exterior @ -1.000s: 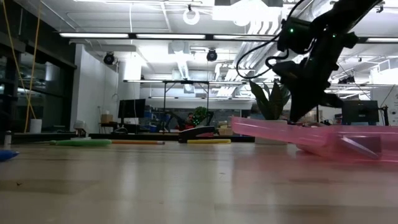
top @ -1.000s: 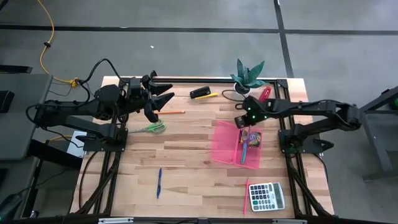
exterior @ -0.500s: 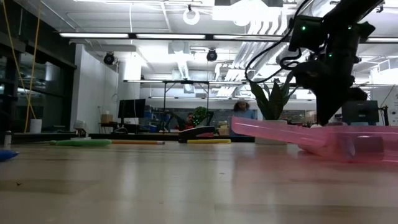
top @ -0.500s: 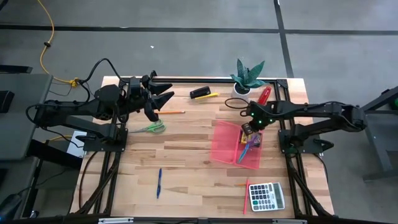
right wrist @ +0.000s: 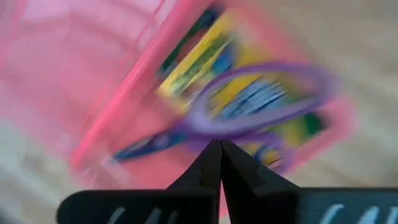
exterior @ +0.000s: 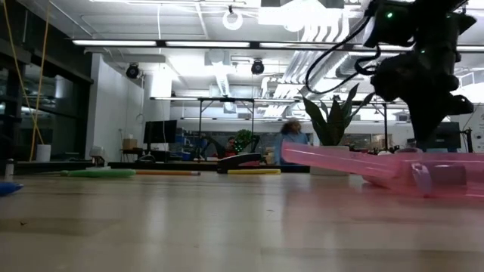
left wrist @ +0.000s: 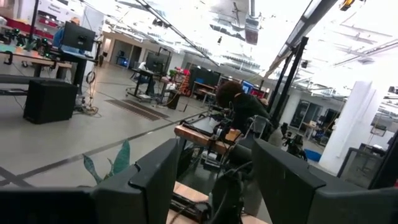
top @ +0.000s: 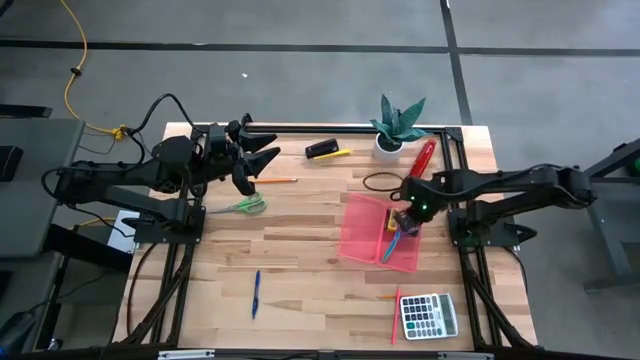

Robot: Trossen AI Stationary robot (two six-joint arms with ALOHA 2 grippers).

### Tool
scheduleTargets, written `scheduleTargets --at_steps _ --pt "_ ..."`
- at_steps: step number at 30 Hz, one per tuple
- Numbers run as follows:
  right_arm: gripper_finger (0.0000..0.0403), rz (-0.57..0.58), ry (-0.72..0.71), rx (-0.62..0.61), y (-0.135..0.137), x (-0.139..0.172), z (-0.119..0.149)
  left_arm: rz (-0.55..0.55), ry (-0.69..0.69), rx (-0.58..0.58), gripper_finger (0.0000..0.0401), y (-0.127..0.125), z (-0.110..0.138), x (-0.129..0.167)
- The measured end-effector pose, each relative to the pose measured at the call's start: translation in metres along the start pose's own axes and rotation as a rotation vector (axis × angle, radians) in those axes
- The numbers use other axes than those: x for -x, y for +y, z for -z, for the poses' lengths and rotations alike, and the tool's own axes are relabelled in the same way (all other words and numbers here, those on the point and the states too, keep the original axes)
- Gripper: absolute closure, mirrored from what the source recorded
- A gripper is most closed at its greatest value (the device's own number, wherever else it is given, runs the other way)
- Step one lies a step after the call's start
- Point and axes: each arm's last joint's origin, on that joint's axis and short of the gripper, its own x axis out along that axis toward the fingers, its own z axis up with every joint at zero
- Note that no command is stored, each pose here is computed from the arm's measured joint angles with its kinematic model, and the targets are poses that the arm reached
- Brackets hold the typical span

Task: Pack school essentials
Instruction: Put the purple scissors into the pink supply box

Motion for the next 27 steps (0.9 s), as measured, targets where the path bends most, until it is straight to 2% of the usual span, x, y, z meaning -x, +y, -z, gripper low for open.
scheduleTargets --at_steps 4,9,17,27 --pt "0.0403 0.154 -0.152 -0.090 -0.014 0.011 0.004 0.000 0.000 0.000 0.0206 0.000 0.000 0.000" --pt "0.0403 0.198 -0.224 -0.139 -0.023 0.004 0.003 0.000 0.000 0.001 0.0206 0.000 0.000 0.000" --pt "0.0403 0.192 -0.263 -0.160 -0.026 -0.009 -0.001 0.000 0.000 0.008 0.0206 0.000 0.000 0.000" --pt "0.0403 0.046 -0.133 -0.094 -0.012 -0.012 0.009 0.000 0.000 0.008 0.0206 0.000 0.000 0.000"
